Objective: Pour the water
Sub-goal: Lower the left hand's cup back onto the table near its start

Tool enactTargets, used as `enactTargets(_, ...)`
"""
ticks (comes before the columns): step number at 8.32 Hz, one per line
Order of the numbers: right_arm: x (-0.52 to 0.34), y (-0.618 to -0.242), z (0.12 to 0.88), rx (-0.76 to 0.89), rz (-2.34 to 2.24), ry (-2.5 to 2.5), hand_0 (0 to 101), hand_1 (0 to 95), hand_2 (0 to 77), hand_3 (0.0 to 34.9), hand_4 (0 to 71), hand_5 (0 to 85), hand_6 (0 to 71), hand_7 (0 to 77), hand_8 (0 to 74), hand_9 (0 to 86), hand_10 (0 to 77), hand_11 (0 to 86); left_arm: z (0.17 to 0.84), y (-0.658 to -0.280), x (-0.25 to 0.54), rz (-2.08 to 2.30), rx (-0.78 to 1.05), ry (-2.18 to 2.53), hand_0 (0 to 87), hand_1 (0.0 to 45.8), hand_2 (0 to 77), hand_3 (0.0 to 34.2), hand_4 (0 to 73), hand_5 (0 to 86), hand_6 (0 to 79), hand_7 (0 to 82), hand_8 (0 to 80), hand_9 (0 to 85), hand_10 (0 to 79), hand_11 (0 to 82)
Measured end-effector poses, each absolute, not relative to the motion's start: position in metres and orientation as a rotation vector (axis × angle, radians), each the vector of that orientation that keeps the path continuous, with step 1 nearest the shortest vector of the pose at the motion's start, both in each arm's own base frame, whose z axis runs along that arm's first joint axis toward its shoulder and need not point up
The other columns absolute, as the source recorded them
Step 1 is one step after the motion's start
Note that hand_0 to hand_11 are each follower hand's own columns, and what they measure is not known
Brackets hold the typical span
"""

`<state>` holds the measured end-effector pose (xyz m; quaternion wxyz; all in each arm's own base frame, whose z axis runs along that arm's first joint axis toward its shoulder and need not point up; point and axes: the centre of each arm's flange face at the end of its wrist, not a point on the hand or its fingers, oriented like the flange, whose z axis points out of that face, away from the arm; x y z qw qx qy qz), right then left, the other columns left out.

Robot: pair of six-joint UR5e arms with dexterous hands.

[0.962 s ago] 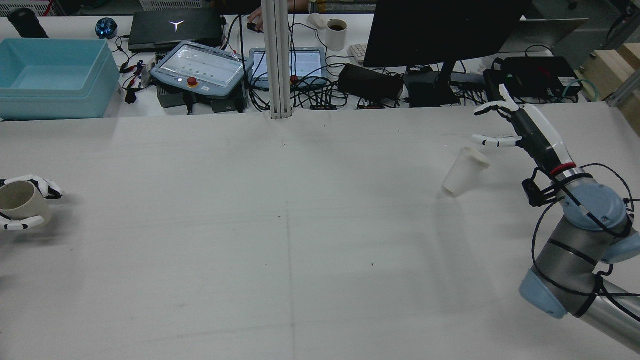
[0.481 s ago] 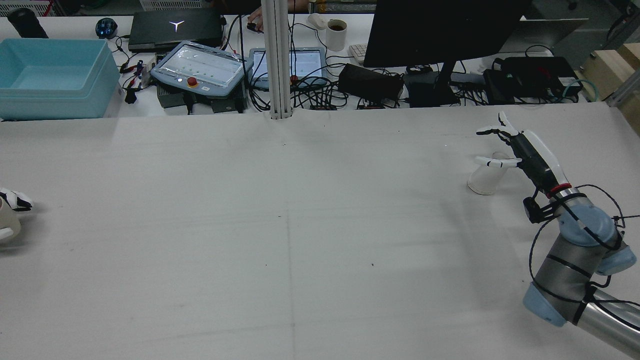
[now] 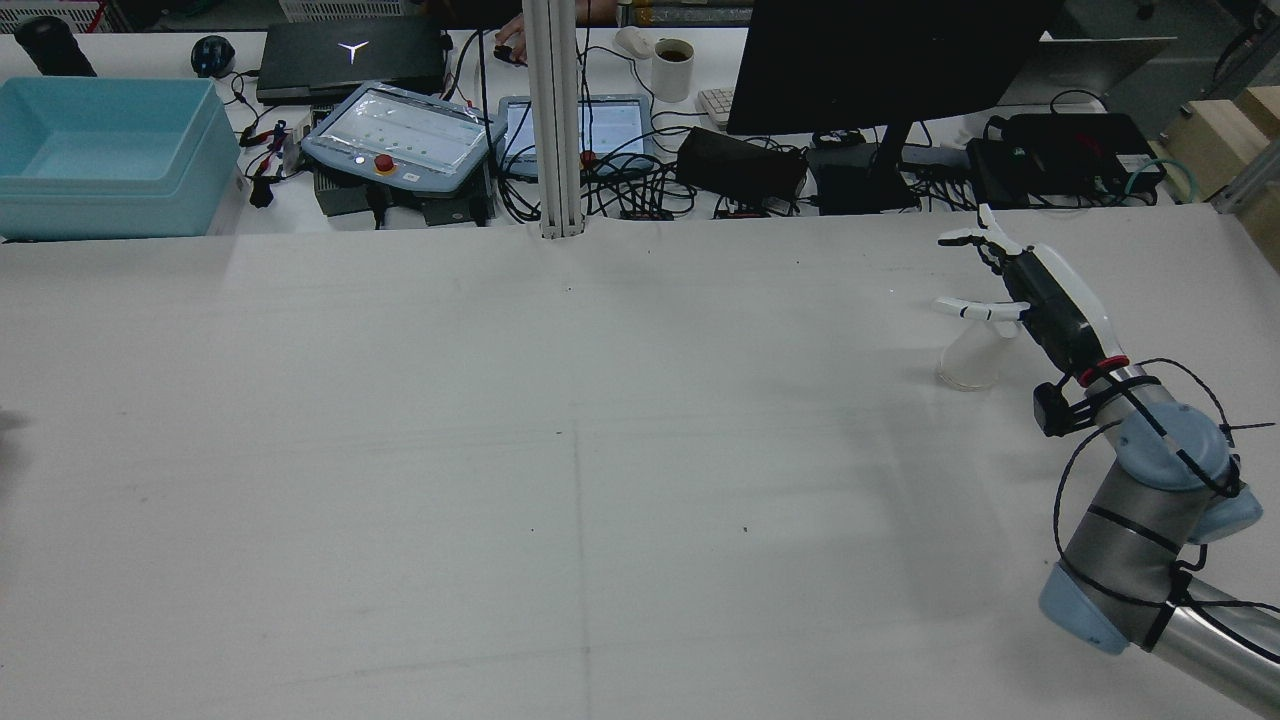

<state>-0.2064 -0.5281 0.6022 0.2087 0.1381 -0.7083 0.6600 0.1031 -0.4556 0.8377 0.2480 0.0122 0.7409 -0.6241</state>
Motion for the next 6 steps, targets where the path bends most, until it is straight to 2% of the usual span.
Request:
enactTargets(1, -0.206, -0.528, 0.601, 0.383, 1.837, -1.975, 46, 14.7, 17.5, 0.1, 16.4, 26.7, 0.5, 0.5, 0.5, 1.1, 3.8, 6.0, 0.848, -0.452, 0.099, -1.686, 0.064, 2.024, 53.1, 12.5, 42.5, 0.0, 34.9, 54.0, 30.0, 33.3, 24.0, 33.3, 16.9, 27.3)
enactTargets(2, -0.206, -0.528, 0.601, 0.382, 1.837, -1.976, 46, 14.7, 17.5, 0.0, 12.0, 26.7, 0.5, 0.5, 0.5, 1.1, 3.8, 6.5, 0.855, -0.45, 0.096, -1.679, 0.094, 2.04, 53.1, 12.5, 42.5, 0.0, 34.9, 54.0, 30.0, 33.8, 22.9, 31.6, 16.9, 26.2)
enactTargets(4, -0.205, -0.527, 0.602, 0.383, 1.838, -1.974, 46, 14.7, 17.5, 0.0, 12.0, 26.7, 0.5, 0.5, 0.5, 1.1, 3.8, 6.0, 0.863, -0.448, 0.092, -1.69, 0.126, 2.071, 53.1, 12.5, 42.5, 0.0, 34.9, 54.0, 26.7, 31.1, 22.9, 31.6, 15.3, 24.0)
enactTargets(6, -0.206, -0.527, 0.603, 0.383, 1.837, -1.97, 46, 12.0, 17.5, 0.0, 12.0, 26.7, 0.5, 1.1, 0.5, 1.1, 3.8, 6.5, 0.863, -0.451, 0.095, -1.69, 0.123, 2.08, 53.1, 12.5, 42.5, 0.0, 34.9, 54.0, 26.2, 32.2, 22.9, 31.6, 15.3, 23.5)
